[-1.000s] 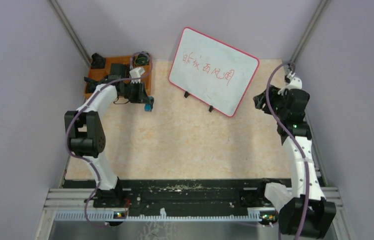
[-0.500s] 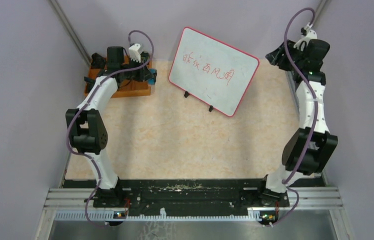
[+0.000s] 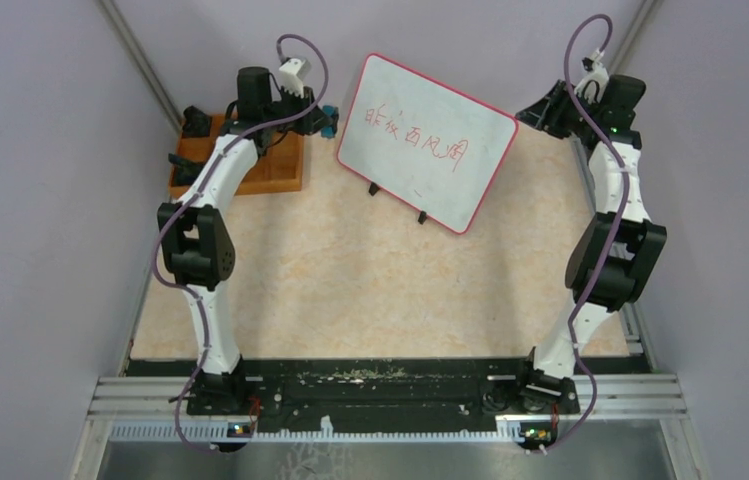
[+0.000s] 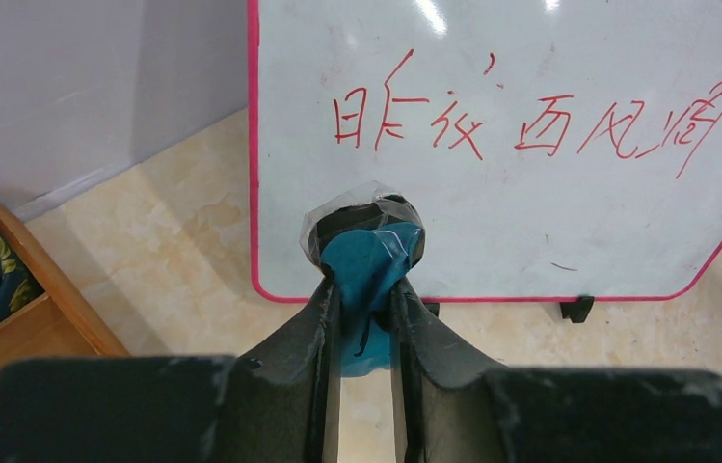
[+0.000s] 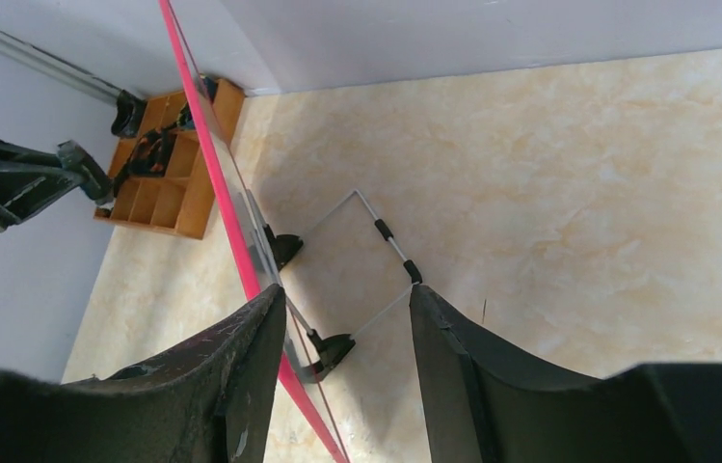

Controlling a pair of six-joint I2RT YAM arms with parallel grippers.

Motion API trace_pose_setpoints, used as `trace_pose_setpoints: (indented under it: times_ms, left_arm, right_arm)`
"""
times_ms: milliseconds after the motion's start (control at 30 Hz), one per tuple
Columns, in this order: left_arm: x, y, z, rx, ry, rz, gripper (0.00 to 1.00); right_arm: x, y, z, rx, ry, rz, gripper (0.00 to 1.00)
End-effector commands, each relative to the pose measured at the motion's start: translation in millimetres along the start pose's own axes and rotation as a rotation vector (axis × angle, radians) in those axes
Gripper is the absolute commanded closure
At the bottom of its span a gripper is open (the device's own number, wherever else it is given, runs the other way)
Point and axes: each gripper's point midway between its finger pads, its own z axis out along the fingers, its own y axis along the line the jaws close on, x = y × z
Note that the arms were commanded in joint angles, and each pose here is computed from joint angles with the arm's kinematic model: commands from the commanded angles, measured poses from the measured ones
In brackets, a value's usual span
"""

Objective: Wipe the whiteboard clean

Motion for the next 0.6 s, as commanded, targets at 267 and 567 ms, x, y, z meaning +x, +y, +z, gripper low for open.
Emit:
trace_pose_setpoints:
  times_ms: [267,567]
  left_arm:
    - [-6.9,-20.7,28.8,0.051,-0.024,-0.006,1.0]
    - [-3.4,-25.3,42.1,0.056,-0.015,0.004,1.0]
  right_arm:
    - [-23.5,51.1,-19.8,-0.091,-0.064,-0.133,0.49]
    - [-16.8,60.4,-18.1,-0.097,-0.057,-0.146,0.5]
